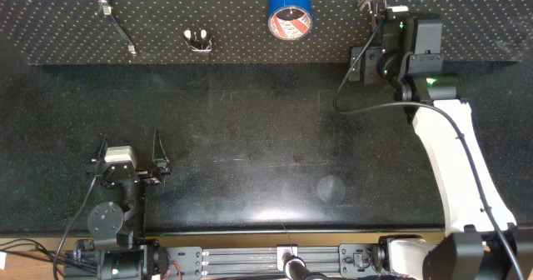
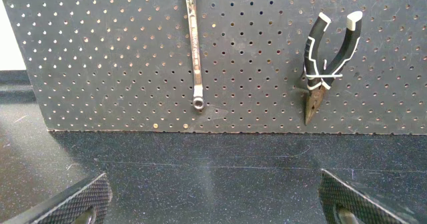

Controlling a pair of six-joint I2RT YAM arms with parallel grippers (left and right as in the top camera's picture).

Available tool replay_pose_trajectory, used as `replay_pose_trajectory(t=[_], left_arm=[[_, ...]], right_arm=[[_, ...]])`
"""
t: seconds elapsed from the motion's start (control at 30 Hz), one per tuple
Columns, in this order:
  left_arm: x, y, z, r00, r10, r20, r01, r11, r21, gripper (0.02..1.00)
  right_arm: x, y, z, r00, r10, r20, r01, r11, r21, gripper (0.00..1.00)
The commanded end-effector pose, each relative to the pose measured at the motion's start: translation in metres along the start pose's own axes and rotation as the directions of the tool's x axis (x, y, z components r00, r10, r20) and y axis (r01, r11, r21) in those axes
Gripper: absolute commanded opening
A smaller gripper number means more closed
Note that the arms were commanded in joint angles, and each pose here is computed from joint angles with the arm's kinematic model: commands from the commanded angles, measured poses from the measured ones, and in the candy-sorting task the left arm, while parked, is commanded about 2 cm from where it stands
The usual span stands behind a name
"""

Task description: Place Tools Onto Pegboard

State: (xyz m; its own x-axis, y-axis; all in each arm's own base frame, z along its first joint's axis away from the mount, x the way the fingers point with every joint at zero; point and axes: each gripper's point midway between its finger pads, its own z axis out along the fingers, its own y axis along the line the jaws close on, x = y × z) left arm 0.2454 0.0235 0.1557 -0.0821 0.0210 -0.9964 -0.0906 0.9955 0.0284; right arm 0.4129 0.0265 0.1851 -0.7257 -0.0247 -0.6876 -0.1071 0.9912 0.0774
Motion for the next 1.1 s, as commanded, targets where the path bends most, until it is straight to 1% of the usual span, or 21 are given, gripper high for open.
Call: replay_pose_trajectory(t=[0.03,0.57,0.63,0.8,0.83,0.9,0.93,1.03,1.1], left_arm=[[0.0,-0.001,0.0,1.0,-0.002,0.0,0.002,1.0,0.007,0.996],[0.0,-0.001,0.0,1.0,-0.002,0.0,0.002,1.0,0.007,0.996],[0.0,-0.001,0.0,1.0,-0.002,0.0,0.002,1.0,0.007,0.996],[0.0,-0.001,0.0,1.0,-0.002,0.0,0.002,1.0,0.007,0.996],[0.0,-0.001,0.0,1.0,-0.002,0.0,0.002,1.0,0.007,0.996],[0.0,-0.001,0.0,1.0,-0.003,0.0,0.003,1.0,0.007,0.996],[0.0,-0.001,0.0,1.0,-0.002,0.0,0.002,1.0,0.007,0.996],[0.0,-0.001,0.0,1.0,-0.002,0.0,0.002,1.0,0.007,0.996],[0.0,-0.001,0.0,1.0,-0.003,0.0,0.003,1.0,0.007,0.996]], right_arm=[[-0.036,0.005,-0.037,0.989,-0.021,0.149,0.022,1.0,0.0,0.996],[-0.04,0.006,-0.048,0.985,-0.024,0.173,0.025,1.0,0.001,0.993],[-0.043,0.007,-0.054,0.982,-0.026,0.189,0.027,1.0,0.001,0.993],[-0.056,0.011,-0.09,0.959,-0.037,0.279,0.037,0.999,0.006,0.993],[-0.059,0.01,-0.097,0.954,-0.048,0.297,0.044,0.999,0.022,0.993],[-0.059,0.001,-0.11,0.946,-0.086,0.311,0.061,0.994,0.09,0.993],[-0.056,-0.002,-0.115,0.948,-0.098,0.304,0.067,0.992,0.111,0.991],[-0.049,-0.012,-0.123,0.943,-0.113,0.313,0.058,0.982,0.181,0.993],[-0.049,-0.015,-0.126,0.923,-0.144,0.358,0.071,0.975,0.21,0.991]])
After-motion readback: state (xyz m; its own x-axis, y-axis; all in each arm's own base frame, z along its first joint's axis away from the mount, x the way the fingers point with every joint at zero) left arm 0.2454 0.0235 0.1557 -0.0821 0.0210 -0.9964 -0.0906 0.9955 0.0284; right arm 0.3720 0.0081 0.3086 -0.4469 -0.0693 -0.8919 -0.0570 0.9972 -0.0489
